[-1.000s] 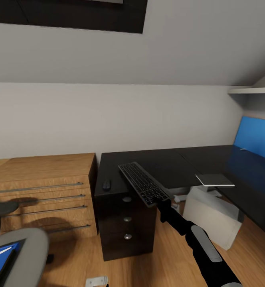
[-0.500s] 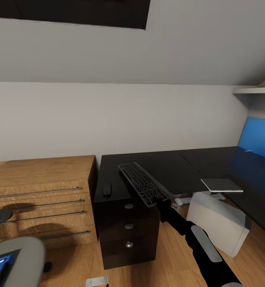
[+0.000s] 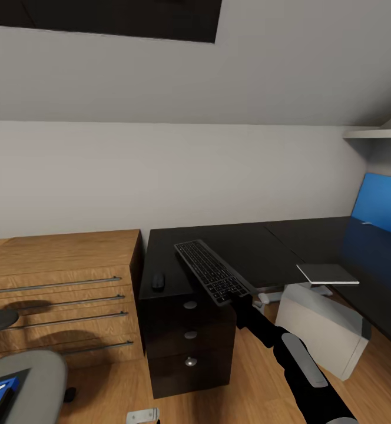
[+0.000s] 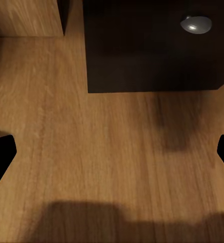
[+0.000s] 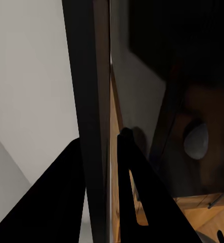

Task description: In the bedroom, organize the workspace by keeping the computer under the desk, ensuring the monitor is on the desk, placing the keyboard on the desk next to the monitor, placing the mouse on the desk next to the keyboard, moving the folder from the swivel chair onto the desk next to the mouse, stacking the notebook on top of the folder with the pen on top of the notebook, and positioning the swivel chair next to the desk.

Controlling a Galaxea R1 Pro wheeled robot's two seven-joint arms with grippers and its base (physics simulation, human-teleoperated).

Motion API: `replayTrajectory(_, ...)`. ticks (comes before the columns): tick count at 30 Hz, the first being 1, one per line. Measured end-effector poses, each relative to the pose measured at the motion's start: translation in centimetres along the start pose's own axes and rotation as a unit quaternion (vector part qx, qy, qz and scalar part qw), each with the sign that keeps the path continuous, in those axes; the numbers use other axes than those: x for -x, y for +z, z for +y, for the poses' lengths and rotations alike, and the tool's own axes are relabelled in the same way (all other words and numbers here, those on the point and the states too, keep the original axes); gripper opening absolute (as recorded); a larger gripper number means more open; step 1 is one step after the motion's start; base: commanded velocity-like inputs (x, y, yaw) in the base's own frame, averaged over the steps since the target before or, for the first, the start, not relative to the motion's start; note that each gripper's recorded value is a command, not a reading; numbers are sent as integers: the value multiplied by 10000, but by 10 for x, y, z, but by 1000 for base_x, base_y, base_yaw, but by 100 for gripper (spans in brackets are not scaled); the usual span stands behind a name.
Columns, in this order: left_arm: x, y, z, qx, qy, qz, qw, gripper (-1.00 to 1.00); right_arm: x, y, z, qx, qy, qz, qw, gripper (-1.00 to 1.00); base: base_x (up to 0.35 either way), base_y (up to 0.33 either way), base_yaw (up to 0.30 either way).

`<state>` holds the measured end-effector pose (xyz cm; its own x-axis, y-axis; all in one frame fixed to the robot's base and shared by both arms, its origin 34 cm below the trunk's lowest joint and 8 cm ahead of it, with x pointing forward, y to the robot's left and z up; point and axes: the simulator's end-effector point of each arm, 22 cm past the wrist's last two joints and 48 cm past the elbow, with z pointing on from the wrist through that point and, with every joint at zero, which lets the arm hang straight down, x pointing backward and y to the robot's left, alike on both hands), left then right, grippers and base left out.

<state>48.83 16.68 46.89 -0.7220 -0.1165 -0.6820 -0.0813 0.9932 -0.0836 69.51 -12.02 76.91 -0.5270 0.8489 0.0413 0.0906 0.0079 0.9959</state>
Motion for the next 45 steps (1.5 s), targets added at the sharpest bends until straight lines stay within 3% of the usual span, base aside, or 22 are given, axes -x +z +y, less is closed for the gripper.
replayTrajectory(11, 0, 0, 0, 1, 1, 0, 10000, 100, -12, 3, -2, -37, -60, 134, 9999, -100, 0, 0, 0)
replayTrajectory(12, 0, 0, 0, 1, 1, 0, 10000, 100, -12, 3, -2, -40, -63, 138, 9999, 100, 0, 0, 0)
replayTrajectory(23, 0, 0, 1, 5, -1, -5, 10000, 100, -12, 3, -1, -22, -66, 141, 9999, 100, 0, 0, 0)
replayTrajectory(42, 0, 0, 0, 4, -2, -2, 10000, 100, -8, 2, -4, -38, -76, 75, 9999, 100, -238, -157, 0)
replayTrajectory(45, 0, 0, 0, 7, -1, -2, 10000, 100, -5, 1, -12, -121, -32, 47, 9999, 100, -71, -48, 0)
